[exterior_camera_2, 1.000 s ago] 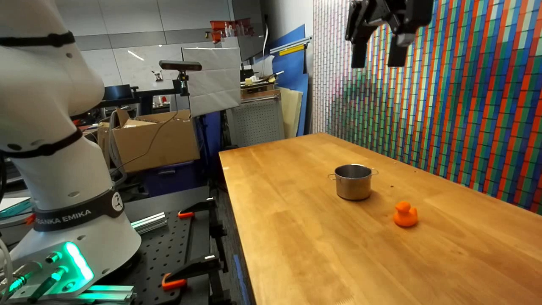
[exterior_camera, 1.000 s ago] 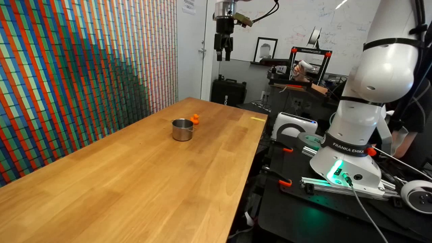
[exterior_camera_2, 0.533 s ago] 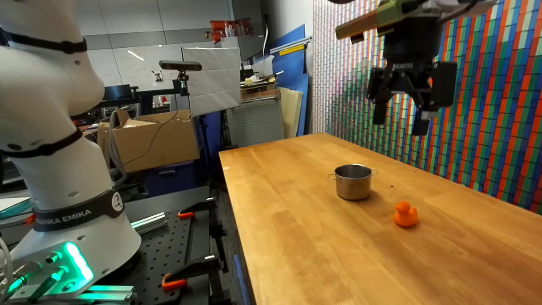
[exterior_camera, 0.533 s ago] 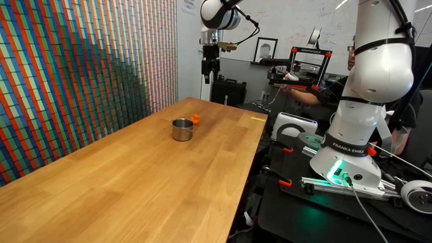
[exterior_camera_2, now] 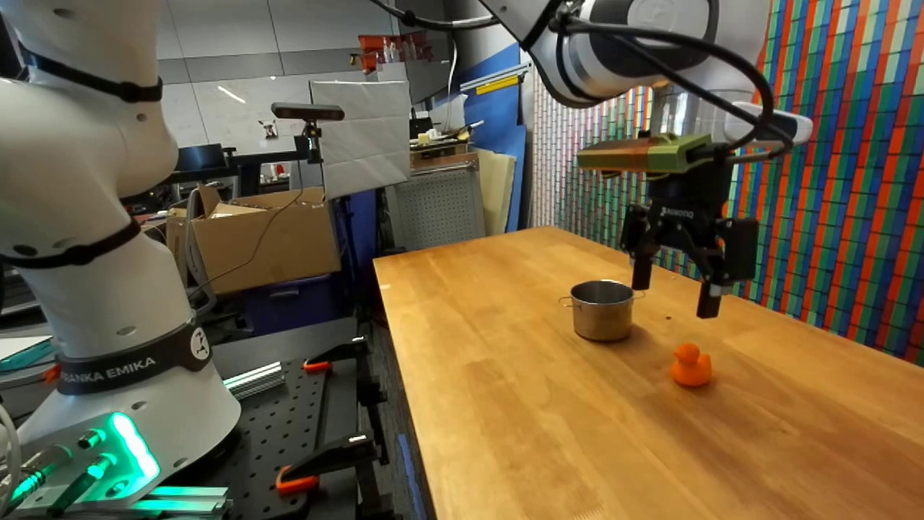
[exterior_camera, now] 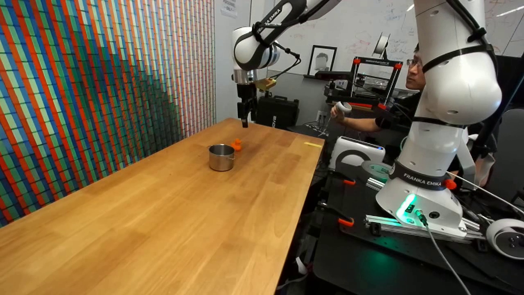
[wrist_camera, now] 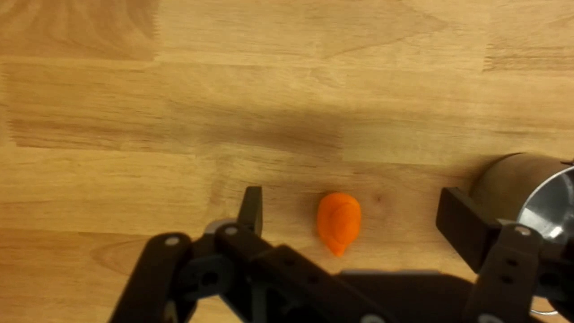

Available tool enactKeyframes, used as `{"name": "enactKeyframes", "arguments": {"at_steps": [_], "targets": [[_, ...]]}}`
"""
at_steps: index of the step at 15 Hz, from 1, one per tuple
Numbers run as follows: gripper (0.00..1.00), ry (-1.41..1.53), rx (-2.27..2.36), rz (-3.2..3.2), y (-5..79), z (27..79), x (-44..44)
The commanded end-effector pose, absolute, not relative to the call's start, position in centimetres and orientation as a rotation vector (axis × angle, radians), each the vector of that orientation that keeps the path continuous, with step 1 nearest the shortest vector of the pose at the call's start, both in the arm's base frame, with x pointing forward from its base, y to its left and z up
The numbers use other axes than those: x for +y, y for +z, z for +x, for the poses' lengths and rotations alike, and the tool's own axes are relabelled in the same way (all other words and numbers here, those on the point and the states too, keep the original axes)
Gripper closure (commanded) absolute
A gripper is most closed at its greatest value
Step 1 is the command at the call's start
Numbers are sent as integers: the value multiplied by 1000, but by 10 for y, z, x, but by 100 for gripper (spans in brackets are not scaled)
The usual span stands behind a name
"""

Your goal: Put the orange rubber duck in the pot

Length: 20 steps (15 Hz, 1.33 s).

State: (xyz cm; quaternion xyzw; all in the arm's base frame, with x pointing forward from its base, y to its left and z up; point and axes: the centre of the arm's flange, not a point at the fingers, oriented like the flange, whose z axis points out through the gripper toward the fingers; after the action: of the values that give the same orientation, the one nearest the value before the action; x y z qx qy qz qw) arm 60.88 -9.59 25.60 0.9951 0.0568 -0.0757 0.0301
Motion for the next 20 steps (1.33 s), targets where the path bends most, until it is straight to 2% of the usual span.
{"name": "enactKeyframes", "arguments": {"at_steps": [1,11,12,13,20], "targets": [[0,-171,179,3014,224,621,-94],[0,-35,144,3018,167,639,-66],[25,-34,159,3014,162,639,-63],[26,-36,166,3015,158,638,-60],[81,-6,166,3011,166,647,-64]]}}
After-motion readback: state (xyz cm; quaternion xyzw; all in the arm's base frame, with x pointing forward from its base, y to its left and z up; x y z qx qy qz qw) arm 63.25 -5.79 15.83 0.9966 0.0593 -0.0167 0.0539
